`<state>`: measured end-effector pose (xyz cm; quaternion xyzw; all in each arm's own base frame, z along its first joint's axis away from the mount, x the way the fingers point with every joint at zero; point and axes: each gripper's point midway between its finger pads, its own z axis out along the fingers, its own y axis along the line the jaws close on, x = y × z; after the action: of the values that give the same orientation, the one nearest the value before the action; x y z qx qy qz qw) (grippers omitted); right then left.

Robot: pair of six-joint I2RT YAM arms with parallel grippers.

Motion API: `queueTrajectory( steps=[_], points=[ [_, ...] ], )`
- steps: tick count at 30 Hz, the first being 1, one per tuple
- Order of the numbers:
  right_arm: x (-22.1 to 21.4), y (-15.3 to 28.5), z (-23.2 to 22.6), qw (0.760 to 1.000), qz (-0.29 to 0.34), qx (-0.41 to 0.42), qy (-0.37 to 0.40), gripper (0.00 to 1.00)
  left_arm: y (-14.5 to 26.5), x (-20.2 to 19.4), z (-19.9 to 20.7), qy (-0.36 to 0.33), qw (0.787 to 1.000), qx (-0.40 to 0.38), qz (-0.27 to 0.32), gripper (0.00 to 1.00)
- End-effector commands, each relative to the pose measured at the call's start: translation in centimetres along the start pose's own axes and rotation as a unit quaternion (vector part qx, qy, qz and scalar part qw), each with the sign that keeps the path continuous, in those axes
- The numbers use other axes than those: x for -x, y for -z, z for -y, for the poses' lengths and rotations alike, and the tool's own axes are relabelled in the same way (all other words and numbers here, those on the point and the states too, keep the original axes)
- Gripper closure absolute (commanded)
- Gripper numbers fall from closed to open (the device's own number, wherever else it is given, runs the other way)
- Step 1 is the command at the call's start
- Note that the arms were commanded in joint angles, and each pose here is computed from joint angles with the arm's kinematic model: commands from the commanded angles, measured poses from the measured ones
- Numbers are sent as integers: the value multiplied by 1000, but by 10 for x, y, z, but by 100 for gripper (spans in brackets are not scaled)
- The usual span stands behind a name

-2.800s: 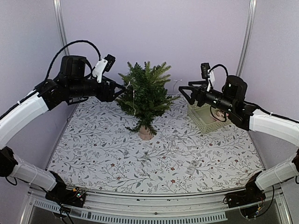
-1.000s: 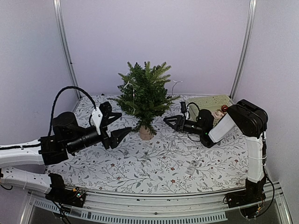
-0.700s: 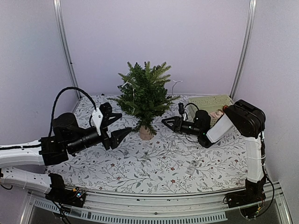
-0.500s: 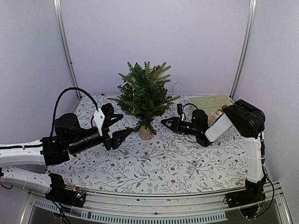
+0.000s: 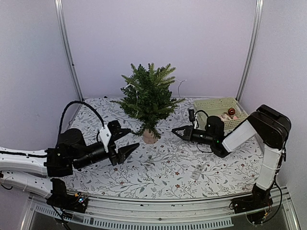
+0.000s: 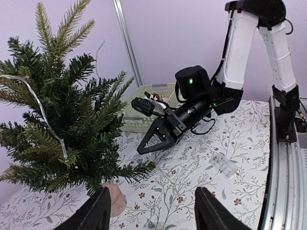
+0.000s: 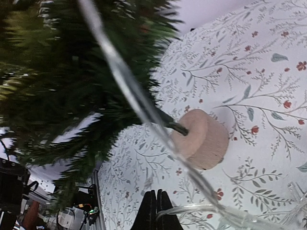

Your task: Decorate the small christmas tree

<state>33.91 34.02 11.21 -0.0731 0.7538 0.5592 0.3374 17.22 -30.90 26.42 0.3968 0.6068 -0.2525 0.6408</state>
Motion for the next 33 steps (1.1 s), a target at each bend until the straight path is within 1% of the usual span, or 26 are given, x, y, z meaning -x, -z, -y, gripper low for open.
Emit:
queueTrajectory(
  steps=[1,3,7,9,11,13,17,21,27,33],
  points=[
    [24,17,-69,995,41,68,53,100,0,5,8,-6,1000,12,27,39],
    [27,22,-86,993,43,81,68,100,-3,0,14,-11,1000,10,23,39],
    [47,36,-123,988,65,103,96,100,-11,-5,22,-17,999,17,23,41],
    [57,41,-138,985,75,112,107,100,-17,-11,24,-11,999,22,22,44],
    [63,46,-153,982,79,124,115,100,-23,-14,21,6,999,41,28,49],
    [67,50,-162,980,83,134,119,100,-31,-17,20,18,998,54,33,52],
    [69,54,-175,979,83,149,116,100,-49,-25,28,14,997,67,41,54],
    [72,61,-192,975,86,164,123,100,-69,-31,34,5,996,83,40,55],
    [76,69,-215,970,87,184,133,100,-92,-43,43,-11,995,92,28,50],
    [80,77,-235,964,87,204,144,100,-112,-51,52,-40,995,87,14,49]
  ],
)
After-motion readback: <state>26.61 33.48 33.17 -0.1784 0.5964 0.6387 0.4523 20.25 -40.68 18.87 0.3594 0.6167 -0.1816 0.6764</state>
